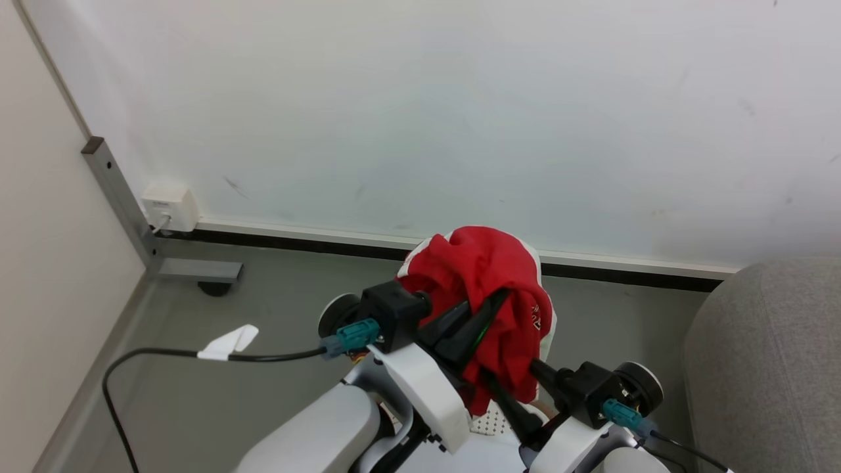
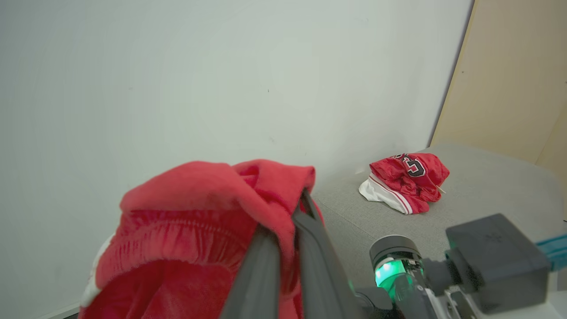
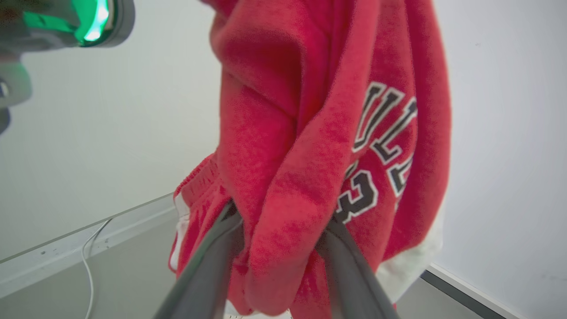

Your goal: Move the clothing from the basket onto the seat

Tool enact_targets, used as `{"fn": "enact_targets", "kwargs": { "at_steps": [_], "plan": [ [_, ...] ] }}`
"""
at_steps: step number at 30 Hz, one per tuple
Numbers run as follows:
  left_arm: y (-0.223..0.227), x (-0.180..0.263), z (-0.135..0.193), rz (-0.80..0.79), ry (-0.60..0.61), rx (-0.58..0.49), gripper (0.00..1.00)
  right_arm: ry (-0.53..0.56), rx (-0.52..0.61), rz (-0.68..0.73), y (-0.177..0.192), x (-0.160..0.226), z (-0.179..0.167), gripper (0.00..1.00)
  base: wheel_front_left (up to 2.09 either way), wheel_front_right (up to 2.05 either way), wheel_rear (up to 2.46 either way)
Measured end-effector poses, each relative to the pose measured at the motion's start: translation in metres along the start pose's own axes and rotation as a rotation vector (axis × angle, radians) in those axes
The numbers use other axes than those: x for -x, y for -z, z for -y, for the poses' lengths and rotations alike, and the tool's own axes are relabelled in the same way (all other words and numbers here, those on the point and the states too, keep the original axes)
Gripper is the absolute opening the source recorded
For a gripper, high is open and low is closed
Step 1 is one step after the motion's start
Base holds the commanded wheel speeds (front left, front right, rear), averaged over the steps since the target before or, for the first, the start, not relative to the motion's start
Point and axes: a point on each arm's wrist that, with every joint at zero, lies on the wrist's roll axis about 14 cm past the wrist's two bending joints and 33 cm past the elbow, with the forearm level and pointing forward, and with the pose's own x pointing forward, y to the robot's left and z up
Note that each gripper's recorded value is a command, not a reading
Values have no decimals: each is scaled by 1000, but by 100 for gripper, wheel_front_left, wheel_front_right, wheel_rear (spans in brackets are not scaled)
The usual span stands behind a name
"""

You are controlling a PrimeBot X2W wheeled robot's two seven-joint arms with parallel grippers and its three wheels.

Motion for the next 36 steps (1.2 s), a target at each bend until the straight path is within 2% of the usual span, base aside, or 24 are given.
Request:
{"fn": "enact_targets", "kwargs": {
  "at_steps": [1,16,31,32,33,35,36],
  "plan": [
    [1,1,1,-2,1,1,0,0,-3,2,0,-1,0,0,0,0,0],
    [5,4,-6,-14,-24,6,0,30,-18,31,-9,1,8,0,0,0,0],
    [11,-6,1,-17,5,14,0,82,-23,69,-20,14,24,0,0,0,0],
    [11,-7,1,-17,6,16,13,92,-24,74,-21,16,27,0,0,0,0],
    [12,-8,2,-18,9,17,32,102,-25,78,-21,18,30,0,0,0,0],
    [14,-11,4,-22,18,22,100,126,-23,89,-25,23,39,0,0,0,0],
    [16,-12,5,-26,23,23,100,141,-21,96,-27,26,44,0,0,0,0]
  ]
}}
